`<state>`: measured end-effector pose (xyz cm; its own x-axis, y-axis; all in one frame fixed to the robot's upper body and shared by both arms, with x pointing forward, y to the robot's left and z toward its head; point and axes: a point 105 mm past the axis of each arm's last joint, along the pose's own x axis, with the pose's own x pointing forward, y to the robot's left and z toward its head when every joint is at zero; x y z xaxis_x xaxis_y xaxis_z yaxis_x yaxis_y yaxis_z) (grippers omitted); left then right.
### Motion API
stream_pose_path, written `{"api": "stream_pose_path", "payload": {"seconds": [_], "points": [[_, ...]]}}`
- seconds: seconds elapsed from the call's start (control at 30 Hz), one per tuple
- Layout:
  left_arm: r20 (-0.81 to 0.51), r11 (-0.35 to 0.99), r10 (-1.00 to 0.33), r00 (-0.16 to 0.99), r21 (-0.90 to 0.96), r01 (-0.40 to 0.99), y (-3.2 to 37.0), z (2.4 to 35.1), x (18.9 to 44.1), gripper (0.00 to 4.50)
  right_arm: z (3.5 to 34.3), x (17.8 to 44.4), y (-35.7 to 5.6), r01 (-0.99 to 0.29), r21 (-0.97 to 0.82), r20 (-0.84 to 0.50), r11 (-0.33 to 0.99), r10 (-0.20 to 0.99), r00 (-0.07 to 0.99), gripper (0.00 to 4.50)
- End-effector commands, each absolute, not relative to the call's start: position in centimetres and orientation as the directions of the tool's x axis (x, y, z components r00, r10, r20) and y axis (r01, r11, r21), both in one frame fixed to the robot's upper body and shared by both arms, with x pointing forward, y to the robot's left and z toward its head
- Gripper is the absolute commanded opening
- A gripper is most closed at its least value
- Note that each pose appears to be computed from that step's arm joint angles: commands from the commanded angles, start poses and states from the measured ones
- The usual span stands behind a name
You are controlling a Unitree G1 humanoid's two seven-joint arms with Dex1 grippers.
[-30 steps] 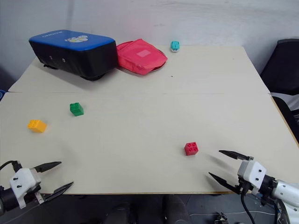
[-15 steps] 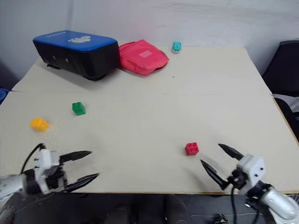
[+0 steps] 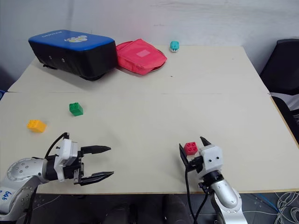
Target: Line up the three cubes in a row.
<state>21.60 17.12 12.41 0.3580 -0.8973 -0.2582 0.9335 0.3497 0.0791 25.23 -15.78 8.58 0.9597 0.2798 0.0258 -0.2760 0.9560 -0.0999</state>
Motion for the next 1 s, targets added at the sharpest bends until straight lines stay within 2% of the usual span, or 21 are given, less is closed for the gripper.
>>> {"api": "stream_pose_path", "payload": {"seconds": [0.03, 0.1, 0.23, 0.33, 0.37, 0.4, 0.5, 0.57, 0.63, 0.73, 0.8, 0.87, 1.0], "points": [[-0.259, 0.326, -0.901, 0.349, 0.129, 0.936, 16.9, 13.1, 21.7, 4.49, 8.5, 25.5, -15.7, -0.294, -0.103, 0.025, 0.950, 0.298, 0.954, 4.32], [-0.262, 0.330, -0.896, 0.358, 0.147, 0.933, 17.1, 13.3, 22.0, 4.50, 8.3, 25.5, -15.6, -0.318, -0.092, 0.009, 0.944, 0.320, 0.947, 3.93], [-0.251, 0.382, -0.873, 0.419, 0.183, 0.906, 18.2, 14.0, 23.1, 4.50, 9.3, 25.7, -16.7, -0.335, -0.094, 0.043, 0.938, 0.340, 0.940, 2.66], [-0.266, 0.382, -0.866, 0.423, 0.194, 0.904, 18.7, 13.9, 23.2, 4.50, 9.5, 25.8, -17.0, -0.378, -0.104, 0.020, 0.920, 0.382, 0.924, 1.61], [-0.273, 0.375, -0.866, 0.419, 0.200, 0.905, 18.8, 13.8, 23.2, 4.50, 9.8, 26.0, -17.1, -0.392, -0.111, 0.021, 0.913, 0.397, 0.918, 1.48], [-0.277, 0.370, -0.866, 0.416, 0.204, 0.906, 18.8, 13.8, 23.2, 4.50, 10.1, 26.2, -17.2, -0.402, -0.109, 0.026, 0.909, 0.407, 0.913, 1.50], [-0.270, 0.363, -0.869, 0.415, 0.223, 0.905, 18.6, 14.0, 23.3, 4.50, 12.4, 26.8, -15.3, -0.622, -0.124, 0.060, 0.773, 0.632, 0.773, 1.50], [-0.257, 0.363, -0.874, 0.413, 0.220, 0.905, 18.4, 14.0, 23.3, 4.50, 13.8, 27.0, -13.0, -0.797, -0.178, 0.041, 0.577, 0.814, 0.580, 1.50], [-0.260, 0.352, -0.878, 0.401, 0.217, 0.911, 18.2, 13.6, 23.0, 4.50, 14.7, 27.5, -11.1, -0.896, -0.232, -0.013, 0.378, 0.920, 0.391, 1.50], [-0.261, 0.351, -0.877, 0.403, 0.223, 0.909, 18.0, 13.3, 22.9, 4.50, 15.3, 28.3, -9.4, -0.947, -0.265, -0.075, 0.183, 0.975, 0.210, 1.50], [-0.250, 0.376, -0.870, 0.425, 0.220, 0.900, 18.1, 13.2, 22.7, 4.50, 14.7, 28.7, -8.1, -0.950, -0.313, -0.160, -0.001, 0.986, 0.051, 1.50], [-0.247, 0.396, -0.864, 0.439, 0.206, 0.895, 18.2, 12.9, 22.4, 4.50, 14.4, 29.8, -7.5, -0.951, -0.306, -0.174, -0.050, 0.985, 0.004, 1.50], [-0.264, 0.437, -0.845, 0.464, 0.158, 0.886, 18.4, 12.2, 21.1, 4.50, 12.6, 30.9, -6.5, -0.965, -0.255, -0.184, -0.063, 0.983, -0.015, 1.50]]}}
